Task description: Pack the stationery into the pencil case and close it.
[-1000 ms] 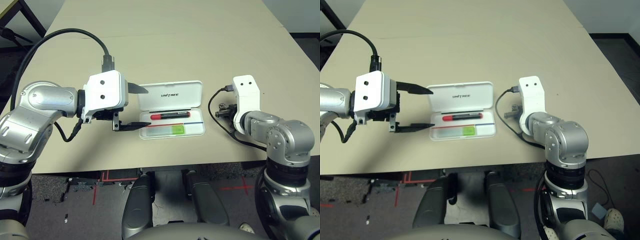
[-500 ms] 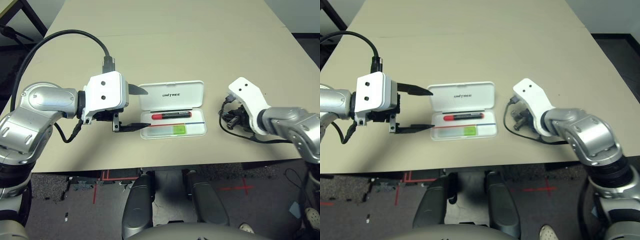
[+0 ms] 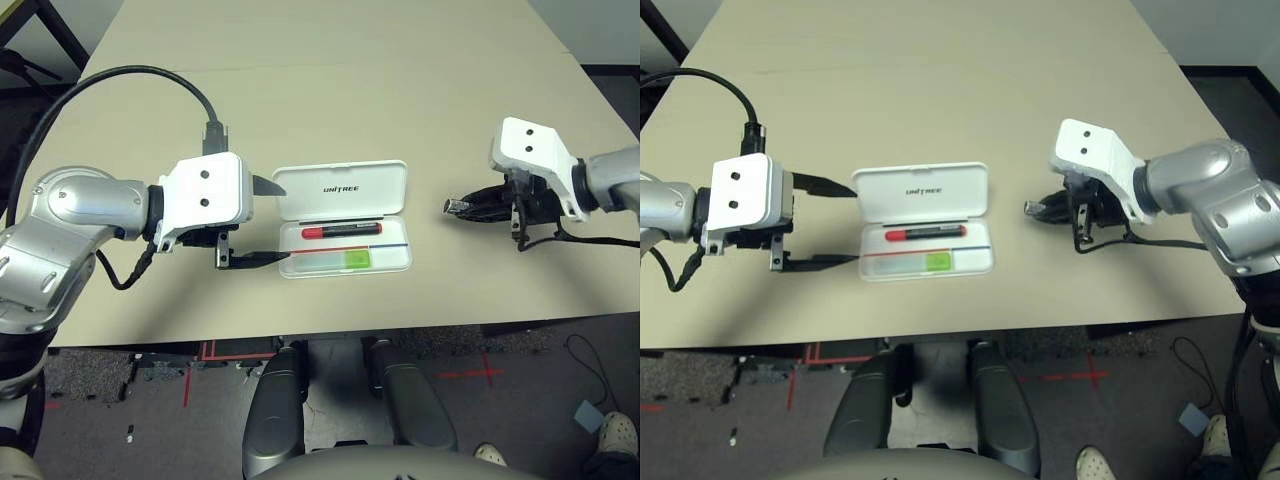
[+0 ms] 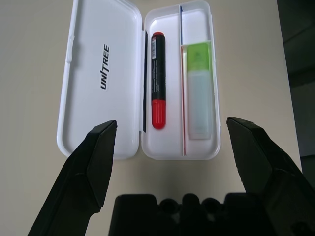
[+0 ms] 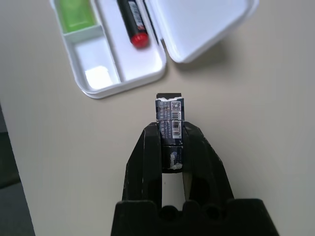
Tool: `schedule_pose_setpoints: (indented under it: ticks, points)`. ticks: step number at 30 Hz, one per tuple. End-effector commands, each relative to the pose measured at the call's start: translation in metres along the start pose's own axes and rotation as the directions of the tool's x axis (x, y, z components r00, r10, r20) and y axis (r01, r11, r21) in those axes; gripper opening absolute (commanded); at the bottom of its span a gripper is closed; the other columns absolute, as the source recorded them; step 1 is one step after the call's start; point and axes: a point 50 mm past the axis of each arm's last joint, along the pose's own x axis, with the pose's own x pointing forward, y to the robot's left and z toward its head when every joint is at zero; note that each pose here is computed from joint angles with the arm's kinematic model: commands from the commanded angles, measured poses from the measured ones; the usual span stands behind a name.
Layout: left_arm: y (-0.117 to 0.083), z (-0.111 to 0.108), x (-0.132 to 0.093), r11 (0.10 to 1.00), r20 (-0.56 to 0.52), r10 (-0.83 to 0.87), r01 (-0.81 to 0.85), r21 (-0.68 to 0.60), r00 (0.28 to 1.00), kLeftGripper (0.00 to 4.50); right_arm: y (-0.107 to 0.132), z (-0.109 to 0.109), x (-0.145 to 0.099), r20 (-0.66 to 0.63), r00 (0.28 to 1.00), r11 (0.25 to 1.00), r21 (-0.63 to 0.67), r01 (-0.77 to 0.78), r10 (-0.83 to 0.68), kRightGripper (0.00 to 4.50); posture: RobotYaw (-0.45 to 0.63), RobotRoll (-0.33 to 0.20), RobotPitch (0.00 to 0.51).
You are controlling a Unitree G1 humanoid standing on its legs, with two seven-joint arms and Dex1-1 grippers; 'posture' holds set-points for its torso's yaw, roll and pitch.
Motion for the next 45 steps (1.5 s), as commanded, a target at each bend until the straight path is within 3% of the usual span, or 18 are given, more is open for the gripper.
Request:
schedule_pose_setpoints:
  ticks: [1, 9, 33, 40, 44, 45]
  points:
    - [-0.006, 0.0, 0.0, 0.999, -0.027, -0.038, 0.039, 0.019, 0.999, 4.5, 0.003, 0.006, 0.009, 0.007, 0.996, 0.994, -0.052, -0.094, 0.094, 0.29, 0.04, 0.0, 0.221]
    - [-0.008, 0.001, 0.001, 0.999, -0.031, -0.037, 0.038, 0.015, 0.999, 4.5, 0.011, 0.015, 0.039, 0.042, 0.981, 0.979, -0.09, -0.183, 0.187, 0.29, 0.06, 0.0, 0.214]
    - [-0.015, 0.001, 0.0, 1.0, -0.047, -0.023, 0.023, -0.007, 0.999, 4.5, 0.023, 0.01, 0.086, 0.044, 0.966, 0.962, -0.114, -0.248, 0.254, 0.29, 0.1, 0.0, 0.222]
    - [-0.016, 0.0, 0.0, 1.0, -0.05, -0.021, 0.021, -0.012, 0.998, 4.5, 0.022, 0.015, 0.088, 0.069, 0.97, 0.966, -0.131, -0.222, 0.232, 2.89, 0.1, 0.0, 0.223]
    - [-0.015, -0.003, 0.0, 1.0, -0.054, -0.02, 0.019, -0.017, 0.998, 4.5, 0.016, 0.018, 0.067, 0.121, 0.97, 0.973, -0.121, -0.197, 0.212, 4.44, 0.09, 0.0, 0.222]
    - [-0.015, -0.004, 0.0, 1.0, -0.054, -0.019, 0.018, -0.019, 0.998, 4.5, 0.014, 0.018, 0.061, 0.133, 0.97, 0.976, -0.11, -0.189, 0.203, 4.48, 0.09, 0.0, 0.221]
